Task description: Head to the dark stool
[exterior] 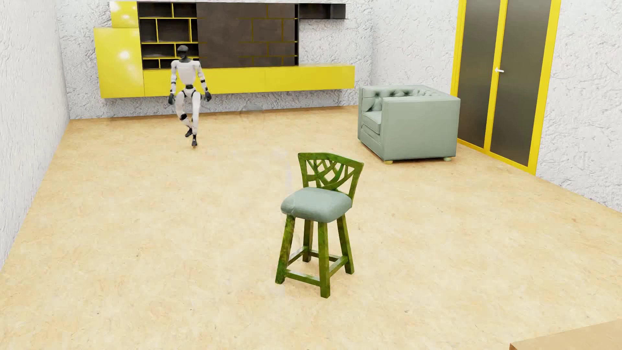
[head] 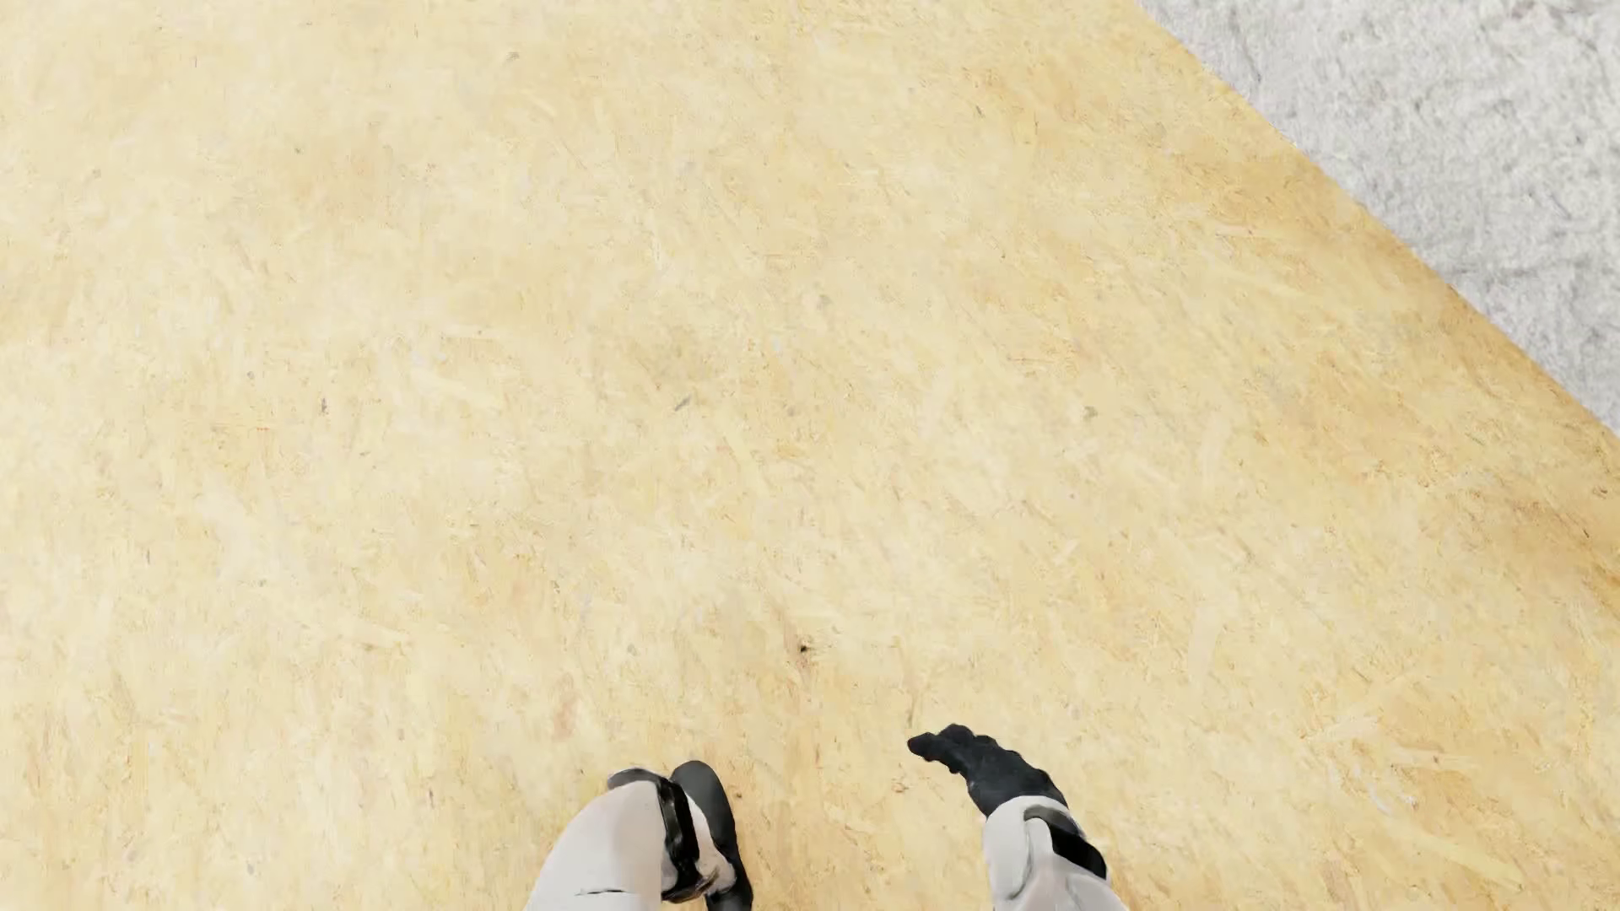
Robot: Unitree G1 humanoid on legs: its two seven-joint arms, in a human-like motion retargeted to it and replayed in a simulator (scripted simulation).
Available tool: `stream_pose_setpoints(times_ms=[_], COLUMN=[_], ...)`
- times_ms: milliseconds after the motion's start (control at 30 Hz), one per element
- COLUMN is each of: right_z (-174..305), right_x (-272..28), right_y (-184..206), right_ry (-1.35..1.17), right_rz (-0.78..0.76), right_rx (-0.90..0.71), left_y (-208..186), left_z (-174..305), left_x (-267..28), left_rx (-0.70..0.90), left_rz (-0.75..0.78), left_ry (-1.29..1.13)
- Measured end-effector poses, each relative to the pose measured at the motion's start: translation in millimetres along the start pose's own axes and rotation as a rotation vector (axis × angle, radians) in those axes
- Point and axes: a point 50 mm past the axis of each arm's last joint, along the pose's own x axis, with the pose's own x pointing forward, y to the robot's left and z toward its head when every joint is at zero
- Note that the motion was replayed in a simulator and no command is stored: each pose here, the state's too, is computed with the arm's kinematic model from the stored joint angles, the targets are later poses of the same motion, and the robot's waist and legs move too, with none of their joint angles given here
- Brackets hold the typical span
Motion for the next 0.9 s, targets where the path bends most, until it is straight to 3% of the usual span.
stream_pose_setpoints(times_ms=[100,200,300,367,433,500,600,667,767,800,900], right_z=[-80,-131,-153,-163,-166,-157,-131,-105,-45,-20,28], right_x=[-19,-64,-112,-137,-148,-141,-94,-50,0,10,12], right_y=[41,91,127,134,136,141,121,78,-2,-34,-102], right_ry=[0.371,0.573,0.618,0.678,0.742,0.752,0.664,0.487,0.146,0.036,-0.149], right_rz=[0.130,0.371,0.565,0.492,0.371,0.398,0.383,0.253,0.070,-0.024,-0.334], right_rx=[0.072,0.053,0.160,0.275,0.292,0.271,0.259,0.105,-0.130,-0.167,-0.020], left_y=[5,54,90,103,109,103,86,80,71,69,44], left_z=[15,85,179,236,252,229,176,139,63,45,-6], left_x=[7,12,-15,-55,-83,-80,-43,-15,11,12,-2], left_rx=[0.144,0.267,0.334,0.328,0.145,0.039,0.180,0.164,-0.128,-0.154,-0.162], left_rz=[-0.082,0.140,0.289,0.381,0.468,0.429,0.288,0.334,0.271,0.236,0.221], left_ry=[-0.008,-0.225,-0.596,-0.896,-1.084,-1.078,-0.780,-0.508,-0.122,-0.078,-0.021])
